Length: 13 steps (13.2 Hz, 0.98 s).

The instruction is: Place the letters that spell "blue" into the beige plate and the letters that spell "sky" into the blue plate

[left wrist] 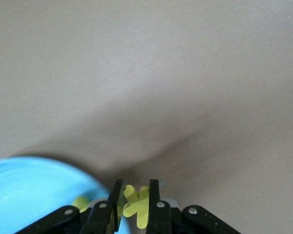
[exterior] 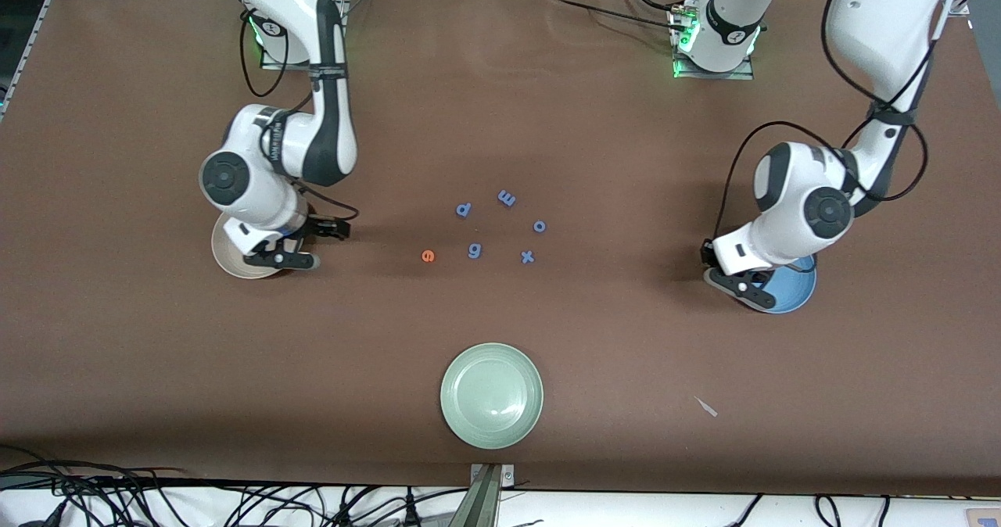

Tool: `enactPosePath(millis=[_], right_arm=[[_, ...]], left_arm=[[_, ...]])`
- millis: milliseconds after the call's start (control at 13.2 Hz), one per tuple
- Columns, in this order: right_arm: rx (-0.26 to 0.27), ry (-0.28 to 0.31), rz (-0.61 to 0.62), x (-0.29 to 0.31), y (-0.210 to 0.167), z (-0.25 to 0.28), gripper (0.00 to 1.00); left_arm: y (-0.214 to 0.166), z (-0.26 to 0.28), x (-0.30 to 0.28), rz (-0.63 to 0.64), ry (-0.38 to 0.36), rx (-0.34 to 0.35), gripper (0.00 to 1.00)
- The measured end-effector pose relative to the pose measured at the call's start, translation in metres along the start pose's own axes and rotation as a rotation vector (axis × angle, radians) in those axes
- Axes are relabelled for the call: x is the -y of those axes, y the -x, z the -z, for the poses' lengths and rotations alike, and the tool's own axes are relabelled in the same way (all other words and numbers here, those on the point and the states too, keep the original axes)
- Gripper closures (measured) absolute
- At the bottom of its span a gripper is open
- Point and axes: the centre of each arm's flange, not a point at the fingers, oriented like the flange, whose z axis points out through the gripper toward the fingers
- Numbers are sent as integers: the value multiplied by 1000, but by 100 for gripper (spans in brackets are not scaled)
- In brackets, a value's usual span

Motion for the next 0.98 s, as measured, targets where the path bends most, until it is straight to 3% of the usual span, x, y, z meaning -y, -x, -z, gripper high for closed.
enactPosePath(millis=[227,454,680,983], right_arm=[[-18,-23,-81,59,3,2,0],[-53,-36,-88,95,5,0,0],[-77,-40,-50,118,6,-2,0],[-71,-51,-31,144,10,-26,0]], left_arm=[[23,2,45,-37,6,18,76],[40,-13,69,-46,17,44,73],[39,-17,66,-52,22,48,41],[48,-16,59,-55,26,61,0]])
